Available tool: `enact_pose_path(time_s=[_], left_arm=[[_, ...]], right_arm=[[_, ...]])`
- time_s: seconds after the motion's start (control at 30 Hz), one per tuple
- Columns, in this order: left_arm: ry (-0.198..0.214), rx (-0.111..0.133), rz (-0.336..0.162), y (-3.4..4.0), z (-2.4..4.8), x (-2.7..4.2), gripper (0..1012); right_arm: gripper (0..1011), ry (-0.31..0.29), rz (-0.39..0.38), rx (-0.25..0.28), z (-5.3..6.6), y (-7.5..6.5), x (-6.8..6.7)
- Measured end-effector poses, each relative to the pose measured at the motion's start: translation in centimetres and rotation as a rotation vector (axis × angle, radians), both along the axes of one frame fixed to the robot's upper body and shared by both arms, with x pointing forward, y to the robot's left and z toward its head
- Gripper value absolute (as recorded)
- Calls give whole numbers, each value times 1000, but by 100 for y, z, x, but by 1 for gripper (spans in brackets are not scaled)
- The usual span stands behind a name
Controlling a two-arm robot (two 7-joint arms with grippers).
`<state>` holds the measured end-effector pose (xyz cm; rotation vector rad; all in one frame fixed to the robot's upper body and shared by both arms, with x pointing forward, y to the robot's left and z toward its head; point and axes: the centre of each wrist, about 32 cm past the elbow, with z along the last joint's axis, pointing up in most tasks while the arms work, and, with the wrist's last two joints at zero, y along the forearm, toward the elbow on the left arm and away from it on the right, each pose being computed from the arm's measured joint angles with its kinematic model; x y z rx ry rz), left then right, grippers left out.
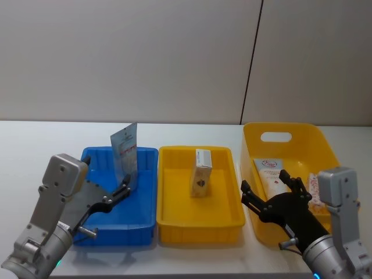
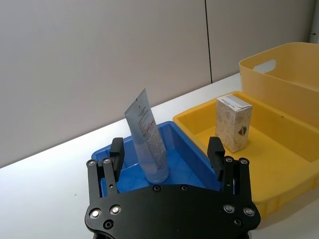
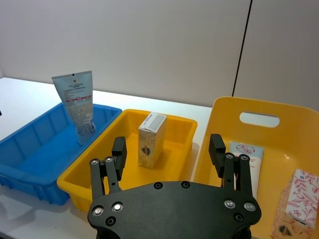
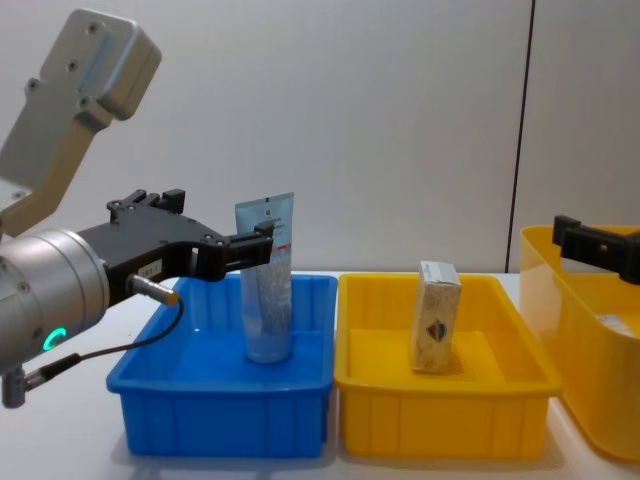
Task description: Bimanual collaborative sorting of washing and personal care products
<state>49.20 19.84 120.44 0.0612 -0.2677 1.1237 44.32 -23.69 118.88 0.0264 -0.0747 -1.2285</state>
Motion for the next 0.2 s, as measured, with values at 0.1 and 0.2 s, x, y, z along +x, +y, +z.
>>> enact_pose_path(time_s=[0.1, 0.2], left_arm=[[0, 0, 0, 0, 0, 0, 1001], [0, 0, 0, 0, 0, 0, 1001]], right_arm=[[1002, 0, 0, 0, 0, -1, 0], [1002, 0, 0, 0, 0, -1, 0]])
